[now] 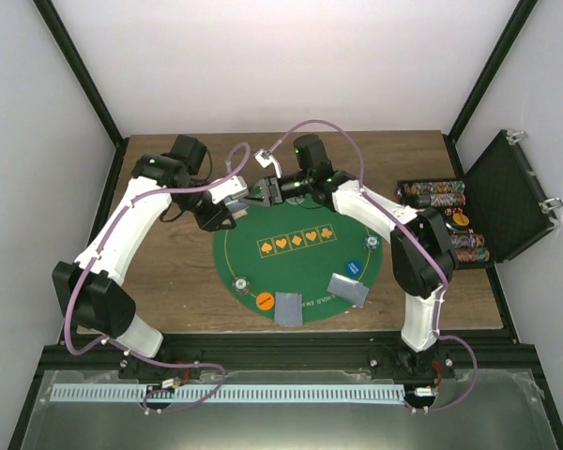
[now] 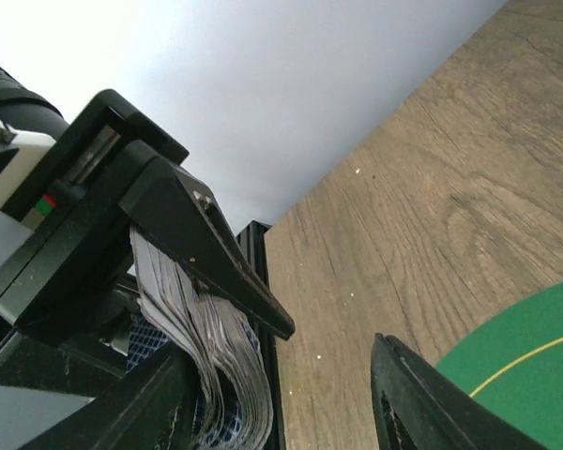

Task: Distribute texas hold em gaming equipment

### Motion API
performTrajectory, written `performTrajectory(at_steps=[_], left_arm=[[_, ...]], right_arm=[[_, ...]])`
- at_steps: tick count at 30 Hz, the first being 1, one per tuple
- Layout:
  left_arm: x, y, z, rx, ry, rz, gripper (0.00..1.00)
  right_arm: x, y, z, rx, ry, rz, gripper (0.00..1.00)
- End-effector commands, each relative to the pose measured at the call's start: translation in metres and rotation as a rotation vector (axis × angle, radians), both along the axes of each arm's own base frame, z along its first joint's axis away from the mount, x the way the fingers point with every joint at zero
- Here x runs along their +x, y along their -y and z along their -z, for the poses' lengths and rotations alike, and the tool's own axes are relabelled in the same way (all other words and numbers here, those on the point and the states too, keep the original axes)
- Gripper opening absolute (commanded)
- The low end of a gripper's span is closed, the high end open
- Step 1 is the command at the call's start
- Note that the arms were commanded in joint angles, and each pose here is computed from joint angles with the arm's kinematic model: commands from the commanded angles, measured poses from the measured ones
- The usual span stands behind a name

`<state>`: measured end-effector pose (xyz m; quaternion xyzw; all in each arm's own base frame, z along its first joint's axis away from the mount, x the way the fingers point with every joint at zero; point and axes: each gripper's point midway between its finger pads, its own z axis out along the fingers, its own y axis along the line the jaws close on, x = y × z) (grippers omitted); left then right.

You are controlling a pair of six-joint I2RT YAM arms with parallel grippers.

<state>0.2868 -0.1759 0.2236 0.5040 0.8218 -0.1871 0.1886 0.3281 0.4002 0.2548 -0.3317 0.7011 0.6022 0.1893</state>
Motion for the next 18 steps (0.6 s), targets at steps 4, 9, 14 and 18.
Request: performTrajectory(at_steps=[4, 9, 14, 18], left_arm=[[0.006, -0.004, 0.003, 0.019, 0.029, -0.015, 0.41], [0.006, -0.004, 0.004, 0.019, 0.028, -0.014, 0.41], [0.006, -0.004, 0.005, 0.021, 0.027, -0.016, 0.41], [0.007, -0.005, 0.007, 0.024, 0.025, -0.019, 0.41]], right_arm=[[0.001, 0.006, -0.006, -0.058, 0.046, 0.056, 0.48], [0.0, 0.008, -0.01, -0.06, 0.056, 0.057, 0.4], [-0.008, 0.007, -0.023, -0.027, 0.06, 0.018, 0.27], [-0.008, 0.006, -0.026, -0.022, 0.052, 0.004, 0.13]])
